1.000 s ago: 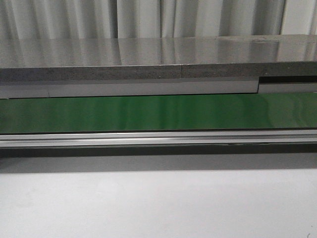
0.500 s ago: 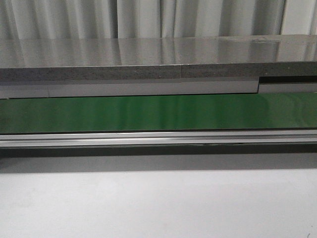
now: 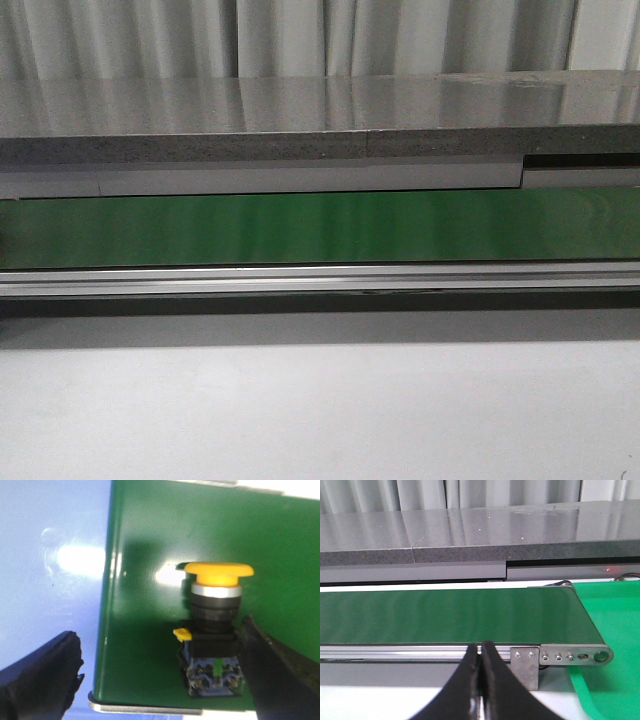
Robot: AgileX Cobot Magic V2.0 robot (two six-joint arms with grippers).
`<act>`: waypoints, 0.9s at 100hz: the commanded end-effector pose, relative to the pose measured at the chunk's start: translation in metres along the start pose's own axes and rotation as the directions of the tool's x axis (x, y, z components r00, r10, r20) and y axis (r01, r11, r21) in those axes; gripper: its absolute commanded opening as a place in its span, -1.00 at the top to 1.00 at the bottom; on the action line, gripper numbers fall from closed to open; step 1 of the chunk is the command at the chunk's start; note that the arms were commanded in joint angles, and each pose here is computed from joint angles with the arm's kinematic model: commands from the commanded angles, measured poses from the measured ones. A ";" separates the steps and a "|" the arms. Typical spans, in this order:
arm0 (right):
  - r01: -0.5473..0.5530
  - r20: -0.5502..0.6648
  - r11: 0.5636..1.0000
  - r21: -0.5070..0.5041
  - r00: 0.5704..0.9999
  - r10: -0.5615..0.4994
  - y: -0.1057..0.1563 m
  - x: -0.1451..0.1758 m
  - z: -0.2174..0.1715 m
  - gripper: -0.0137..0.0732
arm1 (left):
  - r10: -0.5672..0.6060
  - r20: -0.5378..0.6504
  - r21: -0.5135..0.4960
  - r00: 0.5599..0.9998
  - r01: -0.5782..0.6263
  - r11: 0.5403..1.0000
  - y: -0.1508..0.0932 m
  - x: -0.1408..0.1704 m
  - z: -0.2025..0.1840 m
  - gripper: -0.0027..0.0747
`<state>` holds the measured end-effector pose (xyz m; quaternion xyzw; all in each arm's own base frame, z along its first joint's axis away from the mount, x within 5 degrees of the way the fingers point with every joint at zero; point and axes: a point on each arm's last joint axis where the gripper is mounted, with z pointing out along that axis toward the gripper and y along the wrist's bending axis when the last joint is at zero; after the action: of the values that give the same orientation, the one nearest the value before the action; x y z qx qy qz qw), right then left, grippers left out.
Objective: Move button from left to right
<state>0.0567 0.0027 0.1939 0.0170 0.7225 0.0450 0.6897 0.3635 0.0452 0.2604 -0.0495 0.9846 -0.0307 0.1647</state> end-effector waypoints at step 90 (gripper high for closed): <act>0.012 0.117 1.000 0.002 0.993 -0.012 0.000 -0.014 -0.003 0.84 | 0.088 0.880 -0.019 0.467 -0.152 0.988 -0.038 0.189 -0.134 -0.65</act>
<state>0.0567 0.0027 0.1939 0.0170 0.7225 0.0450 0.6897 0.1614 -0.0077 0.3212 0.0200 0.8182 -0.0220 0.5742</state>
